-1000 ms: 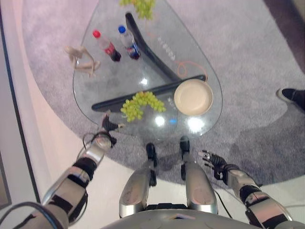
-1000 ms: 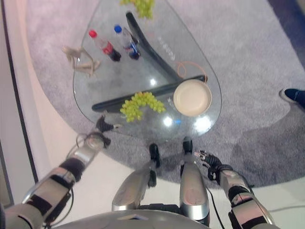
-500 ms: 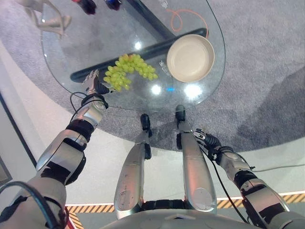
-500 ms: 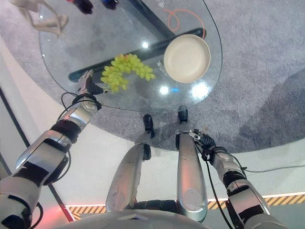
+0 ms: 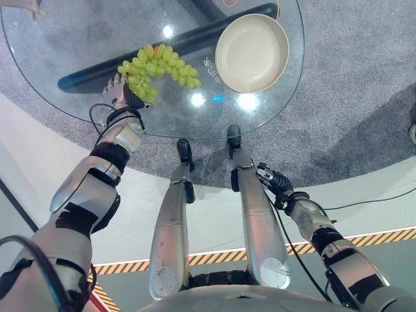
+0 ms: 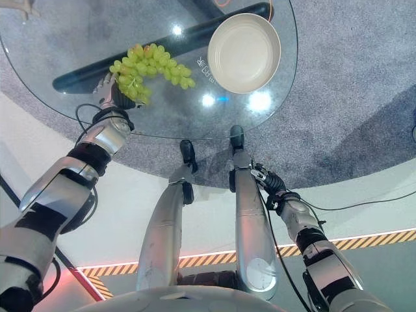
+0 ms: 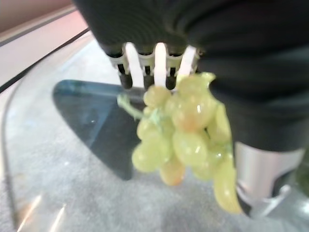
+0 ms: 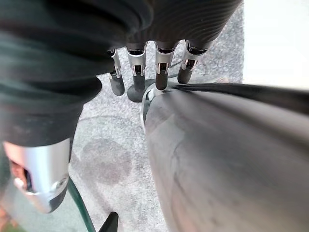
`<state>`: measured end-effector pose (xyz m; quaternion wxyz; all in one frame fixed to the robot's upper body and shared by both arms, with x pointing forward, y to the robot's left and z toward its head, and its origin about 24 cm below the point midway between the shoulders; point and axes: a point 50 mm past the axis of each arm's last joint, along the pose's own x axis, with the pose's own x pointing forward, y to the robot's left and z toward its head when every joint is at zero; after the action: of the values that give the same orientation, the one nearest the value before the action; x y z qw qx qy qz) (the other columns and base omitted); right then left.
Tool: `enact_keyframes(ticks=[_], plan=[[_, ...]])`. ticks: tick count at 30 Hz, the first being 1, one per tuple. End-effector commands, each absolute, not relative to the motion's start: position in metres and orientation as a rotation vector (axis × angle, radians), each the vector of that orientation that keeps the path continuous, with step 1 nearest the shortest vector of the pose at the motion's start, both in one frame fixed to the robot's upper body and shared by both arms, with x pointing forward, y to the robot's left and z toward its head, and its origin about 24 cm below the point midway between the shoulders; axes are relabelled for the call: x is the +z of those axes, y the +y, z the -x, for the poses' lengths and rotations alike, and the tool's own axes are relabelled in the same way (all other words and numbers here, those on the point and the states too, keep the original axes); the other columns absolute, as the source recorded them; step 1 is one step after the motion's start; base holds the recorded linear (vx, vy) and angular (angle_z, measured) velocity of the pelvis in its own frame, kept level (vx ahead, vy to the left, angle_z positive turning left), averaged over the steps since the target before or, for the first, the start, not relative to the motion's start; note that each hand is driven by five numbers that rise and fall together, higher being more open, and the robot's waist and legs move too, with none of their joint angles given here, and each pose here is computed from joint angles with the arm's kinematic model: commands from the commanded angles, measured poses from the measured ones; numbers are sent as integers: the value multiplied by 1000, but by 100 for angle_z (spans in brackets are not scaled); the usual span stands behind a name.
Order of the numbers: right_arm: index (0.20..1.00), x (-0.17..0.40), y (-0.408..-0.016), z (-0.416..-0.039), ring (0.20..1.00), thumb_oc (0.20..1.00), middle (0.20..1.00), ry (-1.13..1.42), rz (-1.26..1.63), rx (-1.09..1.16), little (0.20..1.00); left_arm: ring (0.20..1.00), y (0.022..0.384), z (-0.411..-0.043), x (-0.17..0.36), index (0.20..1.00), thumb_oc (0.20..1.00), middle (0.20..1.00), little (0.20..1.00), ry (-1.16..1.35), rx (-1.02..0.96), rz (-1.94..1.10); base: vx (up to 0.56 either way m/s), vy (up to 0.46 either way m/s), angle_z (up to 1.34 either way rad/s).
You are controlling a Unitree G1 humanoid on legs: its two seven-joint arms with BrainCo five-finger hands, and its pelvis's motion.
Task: Pick up fruits into the plate
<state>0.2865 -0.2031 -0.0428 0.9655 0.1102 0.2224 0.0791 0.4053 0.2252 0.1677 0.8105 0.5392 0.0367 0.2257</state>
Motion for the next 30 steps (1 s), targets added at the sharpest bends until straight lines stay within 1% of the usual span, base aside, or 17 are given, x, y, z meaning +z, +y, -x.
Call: enact_keyframes(ticks=[1, 18, 24, 30], plan=[[1000, -48, -187, -277, 1000, 1000, 1000, 446, -258, 223, 1000, 1000, 254, -398, 169, 1000, 1000, 1000, 1000, 137, 599, -1174, -2, -16, -5], [1000, -55, -190, -264, 1000, 1000, 1000, 430, -291, 214, 1000, 1000, 273, -392, 192, 1000, 1000, 1000, 1000, 47, 769, -1105, 17, -20, -3], [1000, -56, -187, -261, 1000, 1000, 1000, 426, -303, 218, 1000, 1000, 273, -393, 213, 1000, 1000, 1000, 1000, -11, 820, -1083, 19, -16, -5], [1000, -55, -182, -261, 1000, 1000, 1000, 425, -317, 219, 1000, 1000, 269, -396, 223, 1000, 1000, 1000, 1000, -5, 835, -1075, 10, -12, -5]])
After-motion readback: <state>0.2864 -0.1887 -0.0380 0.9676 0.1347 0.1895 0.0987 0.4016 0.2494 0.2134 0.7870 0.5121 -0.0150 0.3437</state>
